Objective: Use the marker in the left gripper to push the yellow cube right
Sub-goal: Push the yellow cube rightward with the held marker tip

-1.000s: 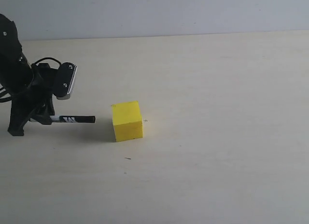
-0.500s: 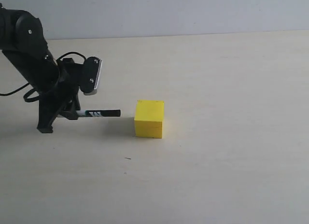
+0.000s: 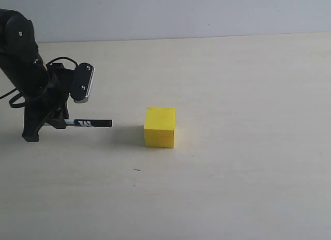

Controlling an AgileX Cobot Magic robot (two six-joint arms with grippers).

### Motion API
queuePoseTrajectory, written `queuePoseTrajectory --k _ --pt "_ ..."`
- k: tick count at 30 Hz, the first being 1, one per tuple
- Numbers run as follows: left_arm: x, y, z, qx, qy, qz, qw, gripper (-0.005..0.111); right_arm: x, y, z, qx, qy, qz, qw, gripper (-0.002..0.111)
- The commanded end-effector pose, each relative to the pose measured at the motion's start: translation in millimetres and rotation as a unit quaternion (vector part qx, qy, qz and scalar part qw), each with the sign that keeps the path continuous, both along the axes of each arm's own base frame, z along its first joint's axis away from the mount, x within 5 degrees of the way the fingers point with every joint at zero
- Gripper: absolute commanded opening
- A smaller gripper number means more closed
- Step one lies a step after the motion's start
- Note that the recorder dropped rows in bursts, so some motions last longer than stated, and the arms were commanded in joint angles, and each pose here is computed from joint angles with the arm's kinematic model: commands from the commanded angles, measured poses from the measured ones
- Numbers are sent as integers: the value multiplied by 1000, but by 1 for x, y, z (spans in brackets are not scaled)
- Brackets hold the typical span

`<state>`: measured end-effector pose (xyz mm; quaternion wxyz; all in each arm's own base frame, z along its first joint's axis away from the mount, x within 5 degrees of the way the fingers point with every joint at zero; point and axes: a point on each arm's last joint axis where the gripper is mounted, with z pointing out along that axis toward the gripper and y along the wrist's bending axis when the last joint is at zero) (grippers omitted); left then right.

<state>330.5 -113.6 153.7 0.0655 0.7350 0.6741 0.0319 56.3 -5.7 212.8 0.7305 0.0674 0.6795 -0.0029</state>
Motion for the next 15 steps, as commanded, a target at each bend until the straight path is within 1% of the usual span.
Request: queuePoseTrajectory --k 1,7,10,11,13,15 --pt "2 0 1 -4 -5 8 1000 0 0 0 -1 -5 0 1 1000 0" --pt "2 -2 0 -16 -3 18 1000 0 0 0 -1 -5 0 1 1000 0" --pt "1 -6 -4 -37 11 35 999 0 0 0 -1 -5 0 1 1000 0" --pt "1 -6 -5 -38 12 33 999 0 0 0 -1 -5 0 1 1000 0" --pt "1 -7 -9 -33 14 3 999 0 0 0 -1 -5 0 1 1000 0" --pt "3 -8 -13 -32 11 -14 999 0 0 0 -1 -5 0 1 1000 0"
